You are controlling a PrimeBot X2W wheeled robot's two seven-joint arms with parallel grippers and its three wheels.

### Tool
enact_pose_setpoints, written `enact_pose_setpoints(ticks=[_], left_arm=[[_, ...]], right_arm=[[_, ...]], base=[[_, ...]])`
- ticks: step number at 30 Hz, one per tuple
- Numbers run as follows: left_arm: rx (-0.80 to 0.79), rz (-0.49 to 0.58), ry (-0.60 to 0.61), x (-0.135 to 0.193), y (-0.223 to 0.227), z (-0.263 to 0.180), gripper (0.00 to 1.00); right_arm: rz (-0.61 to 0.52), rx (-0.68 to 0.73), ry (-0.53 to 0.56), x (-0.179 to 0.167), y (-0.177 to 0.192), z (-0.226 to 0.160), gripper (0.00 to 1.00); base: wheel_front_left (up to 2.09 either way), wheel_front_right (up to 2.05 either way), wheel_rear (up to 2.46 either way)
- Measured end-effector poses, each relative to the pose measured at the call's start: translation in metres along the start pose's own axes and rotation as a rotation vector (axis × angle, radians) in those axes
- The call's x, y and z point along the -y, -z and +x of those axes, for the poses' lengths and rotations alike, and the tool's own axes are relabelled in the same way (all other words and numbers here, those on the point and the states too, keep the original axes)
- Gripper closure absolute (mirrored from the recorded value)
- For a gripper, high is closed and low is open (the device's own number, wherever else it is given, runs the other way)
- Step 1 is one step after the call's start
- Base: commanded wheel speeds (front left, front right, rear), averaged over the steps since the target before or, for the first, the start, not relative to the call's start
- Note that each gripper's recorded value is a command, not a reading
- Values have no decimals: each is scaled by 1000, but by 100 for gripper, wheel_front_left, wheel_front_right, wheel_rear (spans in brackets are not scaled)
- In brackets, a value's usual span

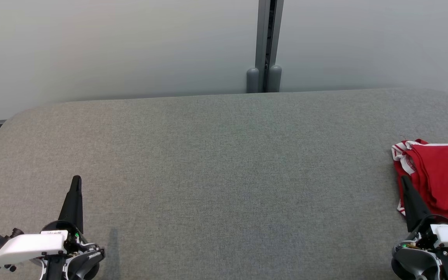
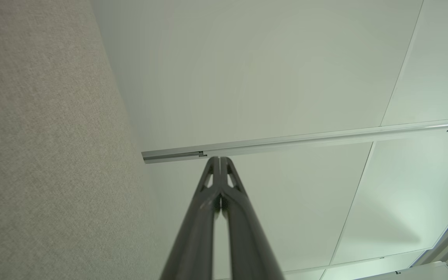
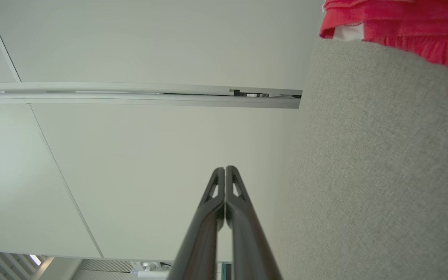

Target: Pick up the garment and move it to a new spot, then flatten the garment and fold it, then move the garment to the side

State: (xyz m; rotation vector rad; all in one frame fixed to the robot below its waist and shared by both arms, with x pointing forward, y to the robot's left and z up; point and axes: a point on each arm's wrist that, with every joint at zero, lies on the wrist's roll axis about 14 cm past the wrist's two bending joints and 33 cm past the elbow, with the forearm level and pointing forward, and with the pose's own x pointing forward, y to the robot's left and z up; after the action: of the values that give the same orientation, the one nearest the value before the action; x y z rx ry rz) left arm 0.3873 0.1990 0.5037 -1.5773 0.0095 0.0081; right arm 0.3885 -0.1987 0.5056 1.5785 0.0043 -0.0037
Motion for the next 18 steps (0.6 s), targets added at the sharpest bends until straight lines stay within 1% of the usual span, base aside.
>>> enact_pose_setpoints(ticks=[18], left_arm=[[0,0,0,0,0,0,100]], right_arm=[[0,0,0,0,0,0,100]], base=[[0,0,0]])
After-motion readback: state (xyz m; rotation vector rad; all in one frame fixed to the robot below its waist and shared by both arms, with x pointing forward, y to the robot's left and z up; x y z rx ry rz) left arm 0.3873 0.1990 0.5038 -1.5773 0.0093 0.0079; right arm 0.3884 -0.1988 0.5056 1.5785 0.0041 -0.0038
